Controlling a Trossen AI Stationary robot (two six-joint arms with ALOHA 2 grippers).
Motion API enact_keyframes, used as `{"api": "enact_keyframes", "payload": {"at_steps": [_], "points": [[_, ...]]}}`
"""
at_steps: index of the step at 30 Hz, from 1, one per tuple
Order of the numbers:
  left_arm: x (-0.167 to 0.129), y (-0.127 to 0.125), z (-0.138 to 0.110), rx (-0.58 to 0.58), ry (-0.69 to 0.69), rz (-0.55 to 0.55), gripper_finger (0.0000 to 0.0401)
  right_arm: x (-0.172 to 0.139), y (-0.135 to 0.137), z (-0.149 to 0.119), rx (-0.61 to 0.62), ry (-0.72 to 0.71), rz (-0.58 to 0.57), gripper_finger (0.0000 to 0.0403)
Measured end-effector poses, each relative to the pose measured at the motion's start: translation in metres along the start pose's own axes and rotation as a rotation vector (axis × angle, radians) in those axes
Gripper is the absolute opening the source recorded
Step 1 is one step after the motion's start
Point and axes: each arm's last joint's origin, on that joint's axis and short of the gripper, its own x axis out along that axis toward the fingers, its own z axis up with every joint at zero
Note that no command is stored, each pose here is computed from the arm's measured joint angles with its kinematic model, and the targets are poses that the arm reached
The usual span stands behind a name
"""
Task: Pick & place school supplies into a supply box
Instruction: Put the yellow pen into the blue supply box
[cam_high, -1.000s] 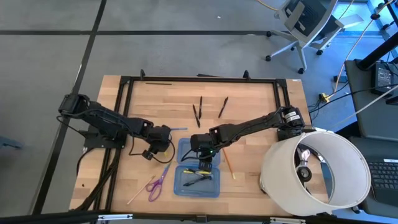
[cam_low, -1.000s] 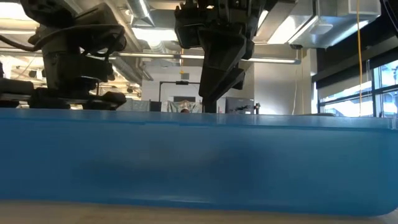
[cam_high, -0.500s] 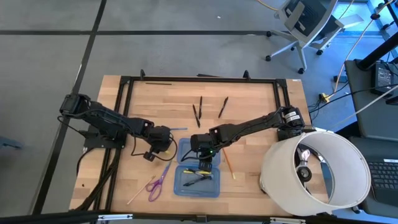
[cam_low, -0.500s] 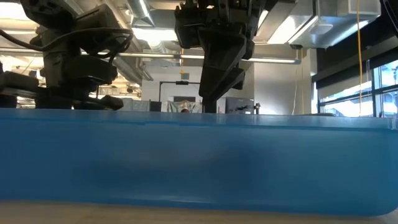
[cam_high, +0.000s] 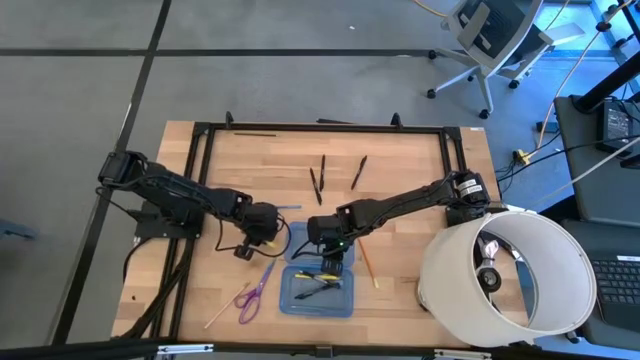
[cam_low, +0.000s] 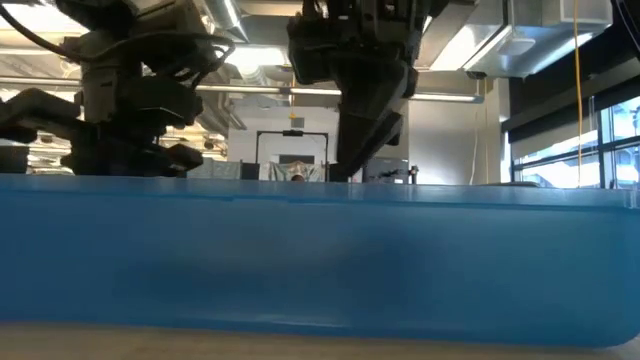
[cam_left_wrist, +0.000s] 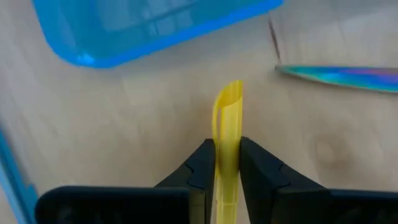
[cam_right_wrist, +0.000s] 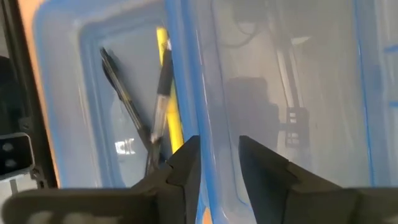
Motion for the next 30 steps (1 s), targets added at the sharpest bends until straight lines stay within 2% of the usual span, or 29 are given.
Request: {"api": "enact_keyframes", "payload": {"at_steps": [6, 11, 18, 25, 30], "points": [[-0.015, -0.001, 0.011, -0.071, 0.066, -0.030, 0.0048, -0.009, -0.011, -0.005, -0.018, 0.039, -0.120, 0.0113], [-0.026, 0.000, 0.026, -0.110, 0.031, -0.031, 0.0049, -0.028, -0.015, -0.001, -0.114, -0.036, -0.210, 0.0113], [-0.036, -0.009, 0.042, -0.107, -0.026, -0.043, 0.0049, -0.043, -0.027, 0.005, -0.194, -0.099, -0.234, 0.0113], [-0.043, -0.026, 0.056, -0.050, -0.069, -0.042, 0.0047, -0.053, -0.059, -0.011, -0.147, -0.111, -0.252, 0.0113], [-0.043, -0.033, 0.059, -0.057, -0.088, -0.038, 0.0048, -0.072, -0.078, -0.035, -0.068, -0.244, -0.234, 0.0113]]}}
